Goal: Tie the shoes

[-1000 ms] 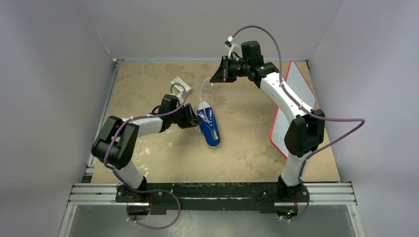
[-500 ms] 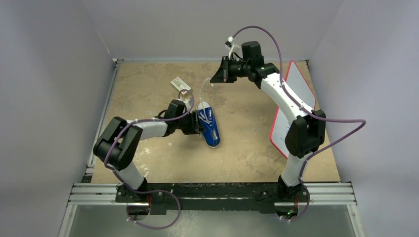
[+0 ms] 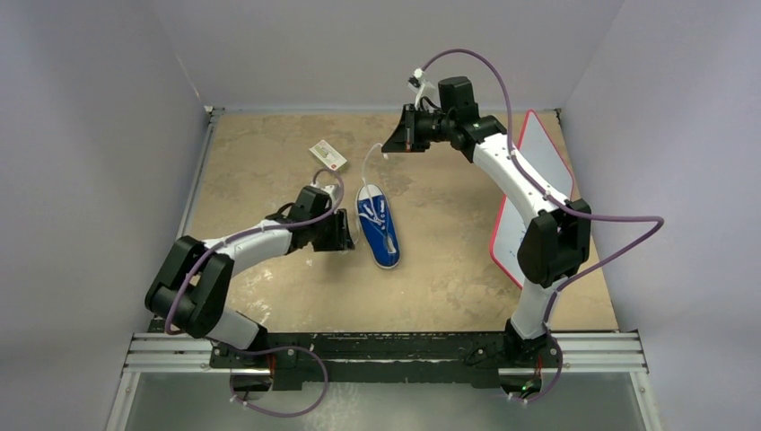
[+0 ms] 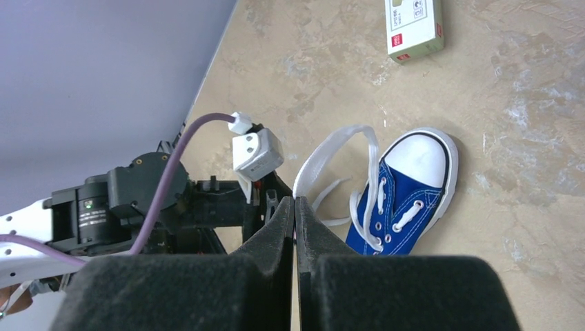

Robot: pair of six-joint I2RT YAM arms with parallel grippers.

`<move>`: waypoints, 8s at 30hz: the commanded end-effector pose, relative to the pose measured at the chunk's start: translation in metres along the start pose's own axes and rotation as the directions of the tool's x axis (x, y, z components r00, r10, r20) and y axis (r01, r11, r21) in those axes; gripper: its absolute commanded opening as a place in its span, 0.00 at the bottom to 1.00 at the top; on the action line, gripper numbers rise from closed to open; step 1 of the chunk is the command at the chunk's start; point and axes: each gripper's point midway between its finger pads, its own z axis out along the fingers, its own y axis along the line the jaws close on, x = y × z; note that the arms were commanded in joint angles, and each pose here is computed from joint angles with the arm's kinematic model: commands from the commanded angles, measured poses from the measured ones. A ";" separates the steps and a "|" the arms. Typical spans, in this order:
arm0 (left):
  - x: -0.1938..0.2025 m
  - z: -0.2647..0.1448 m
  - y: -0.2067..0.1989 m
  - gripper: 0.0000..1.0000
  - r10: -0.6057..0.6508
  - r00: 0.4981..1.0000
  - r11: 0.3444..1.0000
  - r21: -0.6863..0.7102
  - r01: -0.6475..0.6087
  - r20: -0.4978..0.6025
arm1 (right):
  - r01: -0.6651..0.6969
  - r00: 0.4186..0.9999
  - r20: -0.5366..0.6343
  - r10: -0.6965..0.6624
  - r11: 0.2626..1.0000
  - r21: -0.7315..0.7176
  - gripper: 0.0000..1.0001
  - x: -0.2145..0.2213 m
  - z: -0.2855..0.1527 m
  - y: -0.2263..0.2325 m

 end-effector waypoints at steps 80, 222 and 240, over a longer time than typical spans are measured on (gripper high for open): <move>-0.101 -0.147 -0.100 0.00 0.250 0.890 0.965 -0.019 -0.262 0.381 | 0.505 0.831 -0.274 -0.484 0.863 0.010 0.43 0.090 0.039 -0.018; -0.046 -0.002 -0.116 0.00 0.163 0.965 0.684 0.728 0.039 -0.205 | 0.948 0.275 -0.178 -0.945 0.298 -0.112 0.36 0.189 0.052 -0.058; -0.046 -0.012 -0.121 0.00 0.174 0.963 0.663 0.747 0.040 -0.206 | 0.960 0.278 -0.240 -0.930 0.261 0.100 0.31 0.174 0.043 -0.085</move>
